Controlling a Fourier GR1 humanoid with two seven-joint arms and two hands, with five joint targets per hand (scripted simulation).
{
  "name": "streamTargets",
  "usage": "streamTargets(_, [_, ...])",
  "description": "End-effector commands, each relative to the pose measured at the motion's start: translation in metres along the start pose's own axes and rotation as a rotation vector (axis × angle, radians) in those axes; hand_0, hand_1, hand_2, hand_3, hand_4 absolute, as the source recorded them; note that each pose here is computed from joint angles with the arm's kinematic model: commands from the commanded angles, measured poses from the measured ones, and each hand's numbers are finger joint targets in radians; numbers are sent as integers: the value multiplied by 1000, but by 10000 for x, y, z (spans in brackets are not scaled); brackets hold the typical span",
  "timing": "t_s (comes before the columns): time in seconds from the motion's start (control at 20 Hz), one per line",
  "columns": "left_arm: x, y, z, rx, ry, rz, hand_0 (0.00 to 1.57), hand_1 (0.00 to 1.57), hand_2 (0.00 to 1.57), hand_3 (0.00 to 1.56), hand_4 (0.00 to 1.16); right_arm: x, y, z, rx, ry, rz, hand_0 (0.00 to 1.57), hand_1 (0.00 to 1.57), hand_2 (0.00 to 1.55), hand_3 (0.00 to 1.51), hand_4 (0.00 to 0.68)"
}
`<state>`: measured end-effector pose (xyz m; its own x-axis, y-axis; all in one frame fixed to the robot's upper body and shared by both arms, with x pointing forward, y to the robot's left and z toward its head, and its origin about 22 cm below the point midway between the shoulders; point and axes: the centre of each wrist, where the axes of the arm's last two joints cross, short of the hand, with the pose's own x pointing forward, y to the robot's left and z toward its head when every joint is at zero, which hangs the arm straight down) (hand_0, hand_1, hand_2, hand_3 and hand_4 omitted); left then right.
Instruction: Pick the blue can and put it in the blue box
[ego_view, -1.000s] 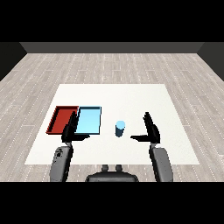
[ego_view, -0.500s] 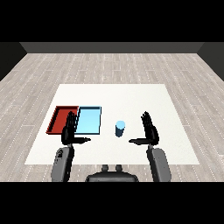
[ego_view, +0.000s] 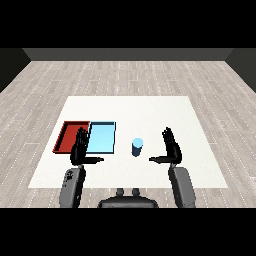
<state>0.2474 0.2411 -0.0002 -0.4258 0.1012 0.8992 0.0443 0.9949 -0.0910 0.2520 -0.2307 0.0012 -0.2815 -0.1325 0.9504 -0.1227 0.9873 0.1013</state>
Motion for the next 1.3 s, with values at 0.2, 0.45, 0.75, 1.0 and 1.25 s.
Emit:
streamTargets(0.2, [4, 216, -30, 14, -11, 20, 0, 0, 0, 0, 0, -180, 190, -113, -5, 83, -47, 0, 0, 0, 0, 0])
streamTargets(0.45, [14, 62, 40, 13, -5, 17, 0, 0, 0, 0, 0, -313, 324, -190, -39, 112, -70, 0, 0, 0, 0, 0])
streamTargets(0.75, [309, 199, 26, 8, 5, 6, 0, 0, 0, 0, 0, -423, 256, -179, -45, 164, -94, 0, 0, 0, 0, 0])
streamTargets(1.0, [153, 32, 8, 19, -25, 28, 0, 0, 0, 0, 0, -514, 229, 50, -65, 171, -110, 0, 0, 0, 0, 0])
streamTargets(1.25, [-69, 266, 61, 35, -22, 24, 0, 0, 0, 0, 0, -763, 387, -166, -46, 185, -103, 0, 0, 0, 0, 0])
